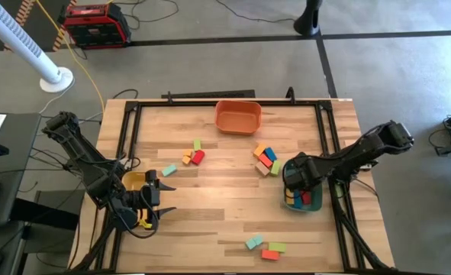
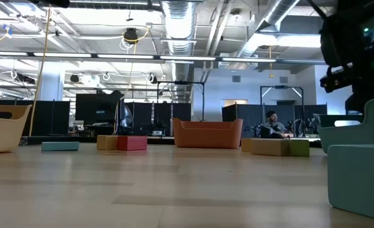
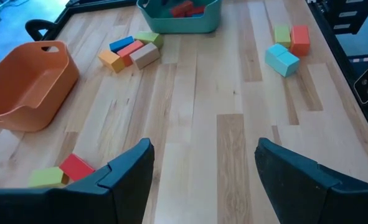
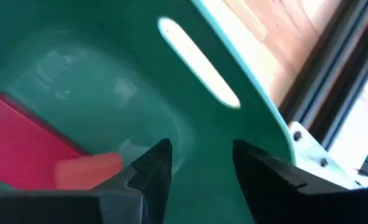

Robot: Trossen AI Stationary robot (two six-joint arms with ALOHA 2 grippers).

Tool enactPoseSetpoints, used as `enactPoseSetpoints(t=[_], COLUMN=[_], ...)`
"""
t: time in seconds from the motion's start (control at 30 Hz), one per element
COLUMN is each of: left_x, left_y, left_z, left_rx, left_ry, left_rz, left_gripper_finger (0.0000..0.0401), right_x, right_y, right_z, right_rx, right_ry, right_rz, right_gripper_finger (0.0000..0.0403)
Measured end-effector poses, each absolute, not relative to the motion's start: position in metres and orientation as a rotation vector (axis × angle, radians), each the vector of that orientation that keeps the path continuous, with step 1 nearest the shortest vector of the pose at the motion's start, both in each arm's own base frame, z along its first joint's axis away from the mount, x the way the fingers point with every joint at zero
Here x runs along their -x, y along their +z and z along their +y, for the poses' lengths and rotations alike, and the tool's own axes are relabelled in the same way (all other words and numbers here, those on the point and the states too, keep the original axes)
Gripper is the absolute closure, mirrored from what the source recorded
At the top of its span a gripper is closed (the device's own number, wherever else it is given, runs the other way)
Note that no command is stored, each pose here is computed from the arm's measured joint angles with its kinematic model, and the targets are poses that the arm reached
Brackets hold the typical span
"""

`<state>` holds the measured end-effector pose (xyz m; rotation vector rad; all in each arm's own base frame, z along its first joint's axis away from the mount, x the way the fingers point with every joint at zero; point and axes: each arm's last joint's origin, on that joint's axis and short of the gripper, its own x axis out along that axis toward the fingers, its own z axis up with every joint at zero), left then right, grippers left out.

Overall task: Sort blocks by size
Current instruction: Adjust the green bin

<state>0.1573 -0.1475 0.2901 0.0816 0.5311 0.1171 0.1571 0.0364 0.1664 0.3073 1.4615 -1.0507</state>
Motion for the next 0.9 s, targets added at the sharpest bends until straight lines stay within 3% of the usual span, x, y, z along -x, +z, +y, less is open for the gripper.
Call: enactPoseSetpoints(t=[0.33, 0.9], left_x=[-0.157, -0.157], left_y=[0.290, 0.290], left_z=[-0.148, -0.148], left_rx=[-0.089, -0.087], left_ry=[0.115, 0.115], left_rz=[0.532, 0.531], left_gripper_finger=[0.0134, 0.0134], right_x=[-0.160, -0.160], right_y=[0.166, 0.167], right_z=[0.020, -0.005], right_rx=[-0.352, -0.430], right_ry=[-1.116, -1.223], right_rz=[1.456, 1.477], right_gripper_finger=[0.0200, 0.0245])
